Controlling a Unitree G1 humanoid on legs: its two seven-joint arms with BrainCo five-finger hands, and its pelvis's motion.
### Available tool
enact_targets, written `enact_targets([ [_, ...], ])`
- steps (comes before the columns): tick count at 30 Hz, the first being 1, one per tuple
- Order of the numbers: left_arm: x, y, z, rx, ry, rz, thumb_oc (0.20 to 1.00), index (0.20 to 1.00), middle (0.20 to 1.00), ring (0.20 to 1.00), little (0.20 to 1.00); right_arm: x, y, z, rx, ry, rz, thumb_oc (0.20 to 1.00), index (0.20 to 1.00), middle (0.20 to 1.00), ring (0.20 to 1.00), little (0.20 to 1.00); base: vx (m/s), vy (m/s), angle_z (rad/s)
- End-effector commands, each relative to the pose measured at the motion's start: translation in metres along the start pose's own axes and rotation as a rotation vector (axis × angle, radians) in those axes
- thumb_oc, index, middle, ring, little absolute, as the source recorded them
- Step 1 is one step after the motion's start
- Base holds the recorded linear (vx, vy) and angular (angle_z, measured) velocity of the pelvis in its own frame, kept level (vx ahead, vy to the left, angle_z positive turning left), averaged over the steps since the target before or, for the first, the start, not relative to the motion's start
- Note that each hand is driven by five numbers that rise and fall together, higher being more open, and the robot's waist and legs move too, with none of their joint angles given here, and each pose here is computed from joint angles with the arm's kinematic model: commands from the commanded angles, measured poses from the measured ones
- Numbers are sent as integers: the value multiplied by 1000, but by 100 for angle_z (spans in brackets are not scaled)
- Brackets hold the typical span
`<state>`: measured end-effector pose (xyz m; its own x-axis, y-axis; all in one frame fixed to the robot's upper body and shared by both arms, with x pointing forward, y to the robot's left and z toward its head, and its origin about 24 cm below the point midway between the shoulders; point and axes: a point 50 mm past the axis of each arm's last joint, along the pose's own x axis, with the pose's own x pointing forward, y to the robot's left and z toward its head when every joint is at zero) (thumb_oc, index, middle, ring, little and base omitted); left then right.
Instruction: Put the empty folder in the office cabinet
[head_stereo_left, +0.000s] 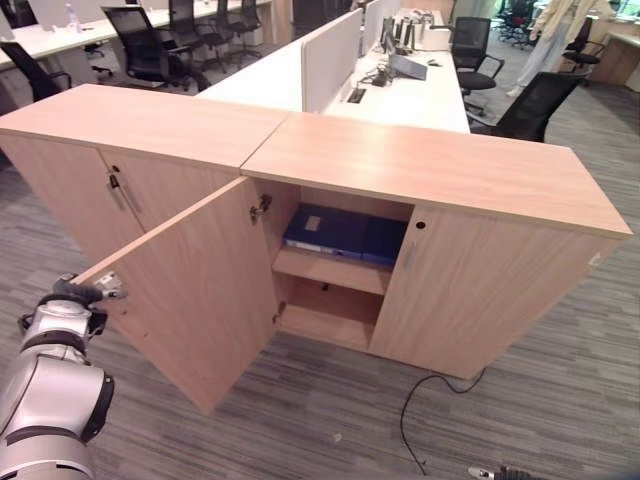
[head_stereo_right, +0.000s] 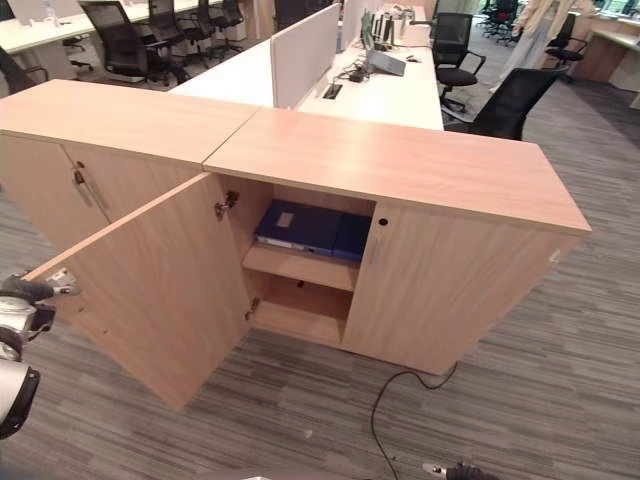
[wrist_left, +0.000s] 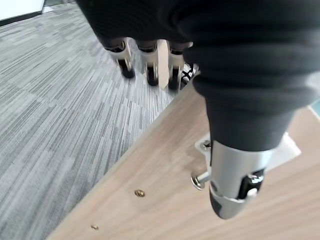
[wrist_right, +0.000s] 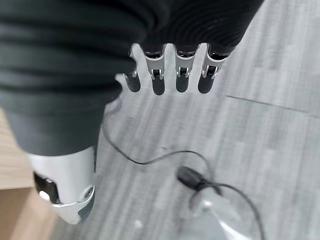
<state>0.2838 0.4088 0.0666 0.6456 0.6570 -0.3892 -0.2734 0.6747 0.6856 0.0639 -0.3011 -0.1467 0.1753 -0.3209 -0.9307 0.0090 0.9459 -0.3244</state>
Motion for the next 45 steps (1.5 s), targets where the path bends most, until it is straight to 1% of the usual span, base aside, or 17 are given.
enact_targets([
  [1, -18, -39, 114, -160, -377, -154, 1000, 1000, 1000, 1000, 1000, 0, -2, 12, -20, 2, -17, 1000, 1000, 1000, 1000, 1000, 2, 13, 11],
  [11, -34, -67, 149, -197, -471, -253, 1000, 1000, 1000, 1000, 1000, 0, -2, 11, -31, 12, -16, 1000, 1000, 1000, 1000, 1000, 0, 1, 1],
  [15, -50, -87, 170, -213, -563, -304, 1000, 1000, 1000, 1000, 1000, 1, 0, 11, -26, 8, -18, 1000, 1000, 1000, 1000, 1000, -6, -5, 3],
  [18, -96, -145, 197, -221, -770, -493, 1000, 1000, 1000, 1000, 1000, 1, 6, 11, -16, 2, -17, 1000, 1000, 1000, 1000, 1000, -29, -23, 20],
  [19, -125, -177, 197, -247, -842, -631, 1000, 1000, 1000, 1000, 1000, 1, 10, 11, -4, -1, -12, 1000, 1000, 1000, 1000, 1000, -23, -13, 33],
  [20, -125, -178, 196, -246, -840, -632, 1000, 1000, 1000, 1000, 1000, 1, 10, 10, -3, 1, -12, 1000, 1000, 1000, 1000, 1000, -31, -23, 34],
  [21, -163, -215, 187, -306, -894, -833, 1000, 1000, 1000, 1000, 1000, 1, 19, 9, 11, -2, 6, 1000, 1000, 1000, 1000, 1000, -16, -17, 32],
  [22, -163, -215, 186, -306, -892, -835, 1000, 1000, 1000, 1000, 1000, 1, 20, 8, 11, 1, 6, 1000, 1000, 1000, 1000, 1000, -21, -18, 40],
  [23, -177, -225, 182, -315, -909, -900, 1000, 1000, 1000, 1000, 1000, 2, 22, 9, 18, -3, 11, 1000, 1000, 1000, 1000, 1000, -11, -2, 40],
  [27, -245, -262, 163, -299, -1001, -1228, 1000, 1000, 1000, 1000, 1000, 1, 39, 21, 23, -46, 42, 1000, 1000, 1000, 1000, 1000, -19, -9, 16],
  [30, -288, -271, 154, -303, -1051, -1438, 1000, 1000, 1000, 1000, 1000, 1, 50, 29, 21, -74, 63, 1000, 1000, 1000, 1000, 1000, -24, -14, -2],
  [32, -307, -272, 150, -315, -1064, -1546, 1000, 1000, 1000, 1000, 1000, 0, 54, 31, 10, -83, 71, 1000, 1000, 1000, 1000, 1000, -22, -22, -15],
  [34, -313, -271, 149, -315, -1066, -1581, 1000, 1000, 1000, 1000, 1000, 0, 56, 31, 9, -84, 73, 1000, 1000, 1000, 1000, 1000, -16, -20, -26],
  [35, -325, -270, 146, -339, -1052, -1672, 1000, 1000, 1000, 1000, 1000, 0, 58, 28, -6, -76, 80, 1000, 1000, 1000, 1000, 1000, -17, -27, -31],
  [36, -330, -267, 145, -327, -1070, -1700, 1000, 1000, 1000, 1000, 1000, 0, 59, 27, -13, -74, 79, 1000, 1000, 1000, 1000, 1000, -21, -34, -34],
  [43, -332, -253, 134, -310, -1085, -1765, 1000, 1000, 1000, 1000, 1000, 0, 63, 20, -48, -64, 92, 1000, 1000, 1000, 1000, 1000, -4, -15, -8],
  [45, -319, -250, 124, -338, -1029, -1747, 1000, 1000, 1000, 1000, 1000, -1, 67, 18, -52, -71, 108, 1000, 1000, 1000, 1000, 1000, 1, -25, 8],
])
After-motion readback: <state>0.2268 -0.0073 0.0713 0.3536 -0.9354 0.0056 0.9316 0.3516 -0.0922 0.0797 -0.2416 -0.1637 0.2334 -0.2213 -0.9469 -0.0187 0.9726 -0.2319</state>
